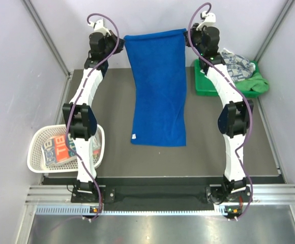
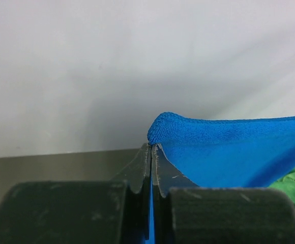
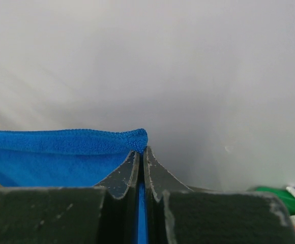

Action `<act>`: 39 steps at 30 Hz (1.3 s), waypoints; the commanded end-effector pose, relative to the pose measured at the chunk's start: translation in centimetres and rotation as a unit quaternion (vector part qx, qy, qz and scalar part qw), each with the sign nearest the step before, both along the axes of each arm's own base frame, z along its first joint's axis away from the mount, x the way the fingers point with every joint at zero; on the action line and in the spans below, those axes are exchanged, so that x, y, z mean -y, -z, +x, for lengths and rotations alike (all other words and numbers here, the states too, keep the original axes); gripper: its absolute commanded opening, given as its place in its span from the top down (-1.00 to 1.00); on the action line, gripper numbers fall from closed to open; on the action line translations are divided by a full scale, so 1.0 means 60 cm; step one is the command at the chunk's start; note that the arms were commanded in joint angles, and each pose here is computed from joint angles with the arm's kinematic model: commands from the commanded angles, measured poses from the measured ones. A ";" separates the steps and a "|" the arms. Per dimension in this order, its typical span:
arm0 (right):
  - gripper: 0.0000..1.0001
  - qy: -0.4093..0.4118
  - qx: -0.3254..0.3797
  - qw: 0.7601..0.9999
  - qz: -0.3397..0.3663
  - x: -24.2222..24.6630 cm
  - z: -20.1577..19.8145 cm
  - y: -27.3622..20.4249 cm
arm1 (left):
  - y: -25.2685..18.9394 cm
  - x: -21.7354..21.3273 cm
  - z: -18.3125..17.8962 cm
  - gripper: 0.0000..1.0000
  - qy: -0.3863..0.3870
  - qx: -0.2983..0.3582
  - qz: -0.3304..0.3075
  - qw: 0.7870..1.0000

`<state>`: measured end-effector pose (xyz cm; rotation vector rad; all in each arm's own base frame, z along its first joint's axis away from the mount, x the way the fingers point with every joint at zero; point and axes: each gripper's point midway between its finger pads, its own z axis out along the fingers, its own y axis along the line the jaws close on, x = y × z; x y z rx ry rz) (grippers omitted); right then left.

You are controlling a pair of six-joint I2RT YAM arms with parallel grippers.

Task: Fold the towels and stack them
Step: Fold the towel

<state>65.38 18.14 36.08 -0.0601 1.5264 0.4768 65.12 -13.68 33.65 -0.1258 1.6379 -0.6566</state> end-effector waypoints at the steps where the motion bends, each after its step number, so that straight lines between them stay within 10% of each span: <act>1: 1.00 0.047 0.056 0.997 0.013 0.053 0.030 -0.052 | -0.048 -0.039 0.024 1.00 -0.044 0.058 0.008 0.997; 39: 1.00 0.113 0.125 0.985 0.037 0.141 0.077 -0.082 | -0.046 -0.065 0.086 1.00 -0.069 0.119 -0.001 0.990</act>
